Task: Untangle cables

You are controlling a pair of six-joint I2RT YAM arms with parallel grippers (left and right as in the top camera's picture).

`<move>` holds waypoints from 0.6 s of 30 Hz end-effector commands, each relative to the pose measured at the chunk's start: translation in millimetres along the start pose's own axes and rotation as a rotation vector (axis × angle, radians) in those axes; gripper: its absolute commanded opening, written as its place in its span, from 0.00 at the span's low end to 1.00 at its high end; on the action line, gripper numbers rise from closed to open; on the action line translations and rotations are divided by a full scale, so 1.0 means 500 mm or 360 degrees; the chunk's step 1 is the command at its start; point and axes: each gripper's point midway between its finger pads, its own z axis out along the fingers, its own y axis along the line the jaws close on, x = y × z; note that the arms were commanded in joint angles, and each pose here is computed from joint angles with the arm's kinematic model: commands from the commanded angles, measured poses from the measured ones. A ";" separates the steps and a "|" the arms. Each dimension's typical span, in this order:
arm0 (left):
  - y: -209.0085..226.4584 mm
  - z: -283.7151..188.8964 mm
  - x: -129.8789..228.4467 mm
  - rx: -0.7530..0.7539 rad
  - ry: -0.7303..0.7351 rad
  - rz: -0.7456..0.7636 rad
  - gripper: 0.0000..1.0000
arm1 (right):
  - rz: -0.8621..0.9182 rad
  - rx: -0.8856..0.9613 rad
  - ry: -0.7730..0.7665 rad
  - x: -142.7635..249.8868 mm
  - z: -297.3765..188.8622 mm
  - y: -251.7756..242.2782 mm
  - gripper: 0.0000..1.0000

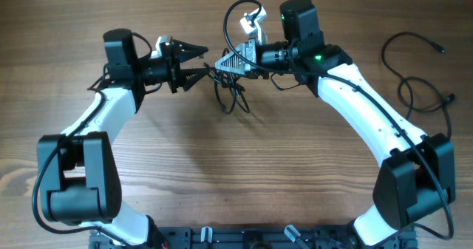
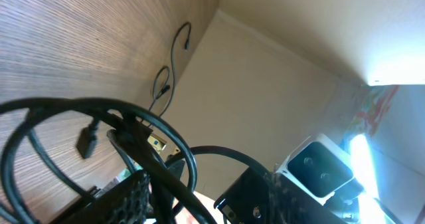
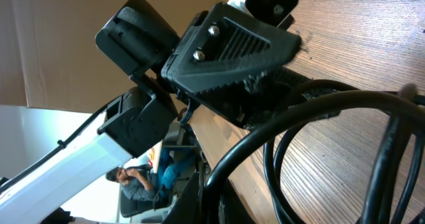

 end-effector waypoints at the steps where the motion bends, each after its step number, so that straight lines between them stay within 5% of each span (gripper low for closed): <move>1: -0.014 0.008 0.012 0.0027 0.0058 -0.0023 0.59 | -0.0046 -0.0031 0.0024 0.004 0.002 0.007 0.04; 10: -0.021 0.032 0.047 0.0031 0.0177 0.0098 0.53 | -0.0048 -0.0032 0.0027 0.005 0.003 0.008 0.04; 12: -0.019 0.038 0.047 0.0026 0.0170 0.0127 0.40 | -0.0049 -0.0032 0.0027 0.005 0.003 0.008 0.04; 15: -0.016 0.039 0.045 0.0024 0.0158 0.0234 0.04 | -0.0047 -0.0032 0.0027 0.005 0.003 0.008 0.04; 18: -0.003 0.038 0.042 0.0008 0.0146 0.0412 0.04 | -0.0048 -0.0032 0.0025 0.004 0.002 0.007 0.04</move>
